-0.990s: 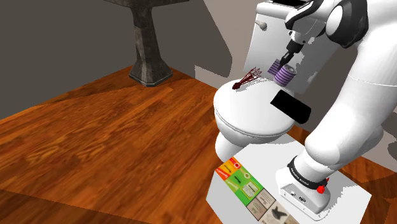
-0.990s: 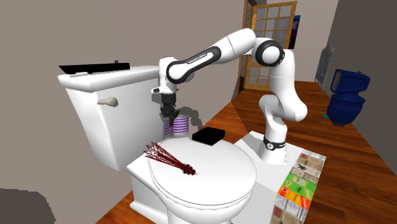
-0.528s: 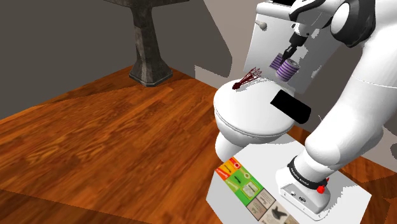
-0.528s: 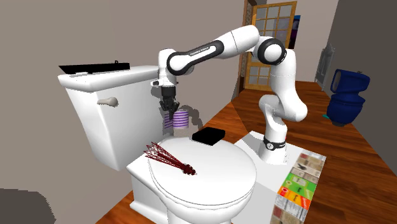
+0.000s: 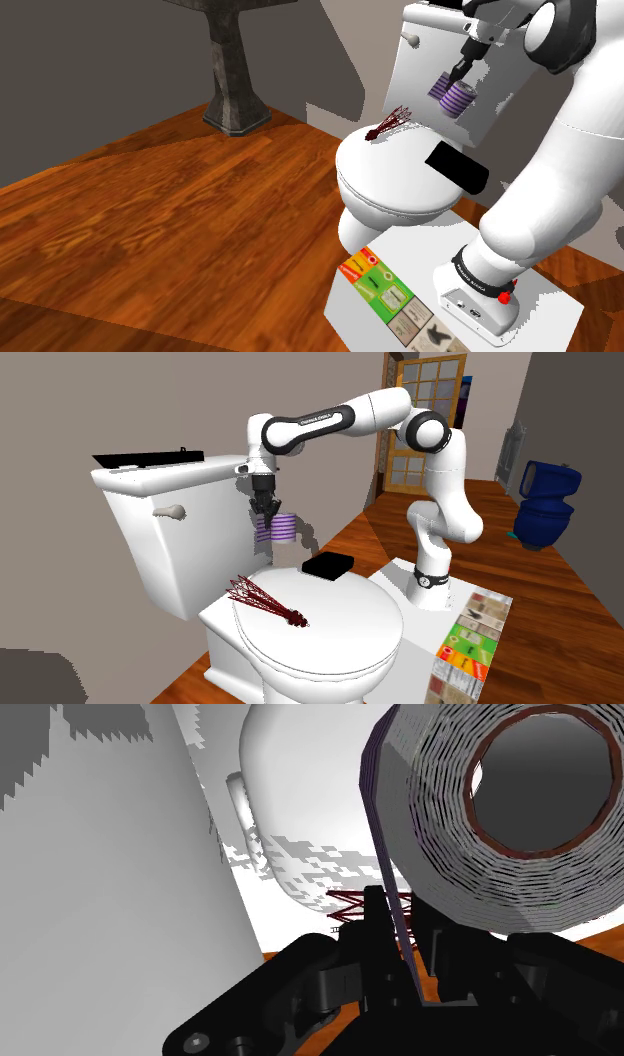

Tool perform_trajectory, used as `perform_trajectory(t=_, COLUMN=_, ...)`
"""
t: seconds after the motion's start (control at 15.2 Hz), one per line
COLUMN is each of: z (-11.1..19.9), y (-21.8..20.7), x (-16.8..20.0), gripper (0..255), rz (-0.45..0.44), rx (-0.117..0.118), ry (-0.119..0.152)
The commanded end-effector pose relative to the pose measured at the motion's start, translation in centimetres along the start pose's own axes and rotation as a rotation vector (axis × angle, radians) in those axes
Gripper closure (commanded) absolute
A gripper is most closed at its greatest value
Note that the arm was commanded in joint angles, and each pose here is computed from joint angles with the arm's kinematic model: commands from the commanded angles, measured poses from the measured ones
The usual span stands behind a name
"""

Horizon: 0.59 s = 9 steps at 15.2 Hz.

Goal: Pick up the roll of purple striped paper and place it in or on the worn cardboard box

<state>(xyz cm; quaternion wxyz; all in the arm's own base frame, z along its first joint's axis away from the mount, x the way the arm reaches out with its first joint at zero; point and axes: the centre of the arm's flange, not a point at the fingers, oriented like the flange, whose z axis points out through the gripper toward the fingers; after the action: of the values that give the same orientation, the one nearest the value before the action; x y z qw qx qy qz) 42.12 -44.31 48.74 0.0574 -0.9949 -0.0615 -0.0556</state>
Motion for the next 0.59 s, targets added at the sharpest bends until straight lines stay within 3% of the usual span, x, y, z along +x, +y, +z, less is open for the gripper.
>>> perform_trajectory(t=0.0, z=-1.0, y=-0.1, x=0.1, gripper=255, rz=0.000, rx=0.000, ry=0.000)
perform_trajectory(t=0.53, z=-4.4, y=-1.3, x=-0.6, gripper=255, rz=0.000, rx=0.000, ry=0.000)
